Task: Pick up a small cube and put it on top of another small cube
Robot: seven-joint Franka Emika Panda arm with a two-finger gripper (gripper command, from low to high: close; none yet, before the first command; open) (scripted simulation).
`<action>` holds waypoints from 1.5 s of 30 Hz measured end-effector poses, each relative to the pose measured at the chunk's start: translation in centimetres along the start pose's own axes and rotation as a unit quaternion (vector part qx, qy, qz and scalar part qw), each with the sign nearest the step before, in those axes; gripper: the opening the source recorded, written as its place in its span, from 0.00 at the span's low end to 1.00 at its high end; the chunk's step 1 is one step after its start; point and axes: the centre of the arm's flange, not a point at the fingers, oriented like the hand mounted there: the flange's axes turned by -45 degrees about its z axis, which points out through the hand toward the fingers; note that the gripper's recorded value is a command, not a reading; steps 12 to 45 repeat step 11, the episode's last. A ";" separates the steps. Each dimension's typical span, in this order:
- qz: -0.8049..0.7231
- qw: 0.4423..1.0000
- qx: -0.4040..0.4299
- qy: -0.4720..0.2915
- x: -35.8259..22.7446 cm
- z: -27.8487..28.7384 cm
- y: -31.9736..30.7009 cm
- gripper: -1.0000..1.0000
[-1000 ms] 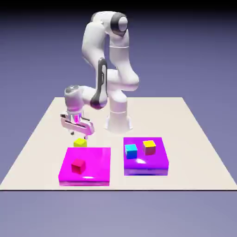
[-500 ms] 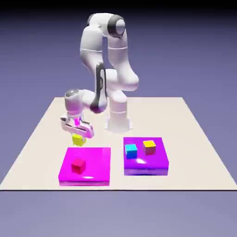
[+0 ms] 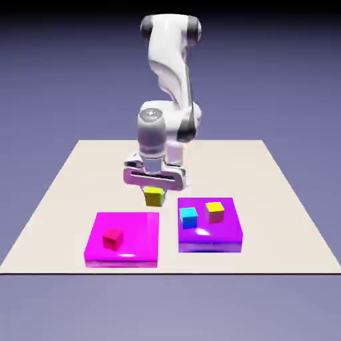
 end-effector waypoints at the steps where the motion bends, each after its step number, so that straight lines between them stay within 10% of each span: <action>1: -0.014 1.000 0.000 -0.001 -0.4 -1.1 -2.8 0.00; 7: -0.017 1.000 -0.001 -0.001 -0.2 4.5 -3.2 0.00; 8: -0.017 1.000 -0.001 -0.001 -0.3 5.8 -3.2 1.00; 45: -0.017 1.000 -0.002 -0.001 -0.2 4.4 -3.2 1.00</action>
